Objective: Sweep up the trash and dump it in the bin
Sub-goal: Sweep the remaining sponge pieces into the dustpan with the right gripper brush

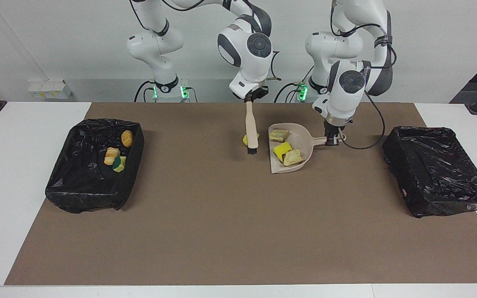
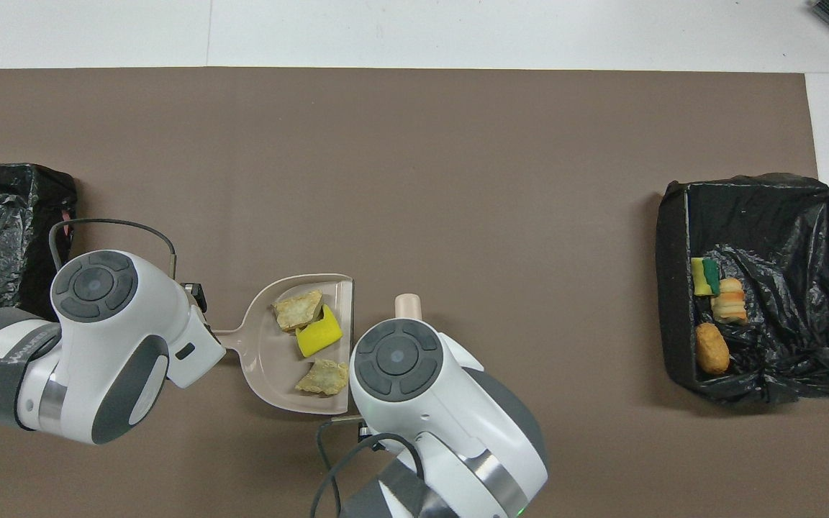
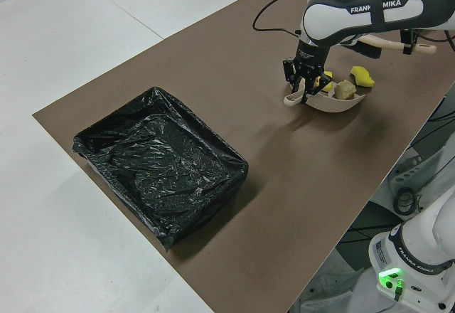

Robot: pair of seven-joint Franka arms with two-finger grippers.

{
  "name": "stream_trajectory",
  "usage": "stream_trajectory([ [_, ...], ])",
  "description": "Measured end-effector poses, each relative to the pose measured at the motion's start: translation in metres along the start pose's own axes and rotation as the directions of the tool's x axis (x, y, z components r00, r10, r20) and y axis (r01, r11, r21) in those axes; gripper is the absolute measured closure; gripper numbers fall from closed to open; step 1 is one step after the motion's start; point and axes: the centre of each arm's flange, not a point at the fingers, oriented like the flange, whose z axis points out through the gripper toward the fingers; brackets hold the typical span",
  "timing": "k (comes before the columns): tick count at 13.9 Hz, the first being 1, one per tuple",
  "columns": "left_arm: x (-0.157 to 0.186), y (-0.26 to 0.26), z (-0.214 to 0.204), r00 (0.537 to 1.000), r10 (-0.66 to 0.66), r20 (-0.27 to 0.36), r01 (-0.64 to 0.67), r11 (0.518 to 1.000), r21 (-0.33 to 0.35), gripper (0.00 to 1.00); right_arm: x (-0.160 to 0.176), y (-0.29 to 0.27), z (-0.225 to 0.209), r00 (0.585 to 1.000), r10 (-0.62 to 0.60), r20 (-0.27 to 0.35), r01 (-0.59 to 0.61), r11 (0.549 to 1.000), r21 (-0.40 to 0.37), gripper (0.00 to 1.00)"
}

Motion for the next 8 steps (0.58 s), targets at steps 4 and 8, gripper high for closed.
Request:
stream_trajectory([
  [4,0.000,0.000,0.000,1.000,0.031,0.003,-0.031,1.000,0.001,0.69,-0.008,0.044,0.050,0.997,0.065,0.031,-0.063,0.995,-0.073,0.74],
  [8,0.000,0.000,0.000,0.999,0.036,0.004,-0.036,0.999,0.002,0.69,-0.016,0.040,0.076,0.997,0.075,-0.026,-0.075,0.997,-0.029,0.74],
])
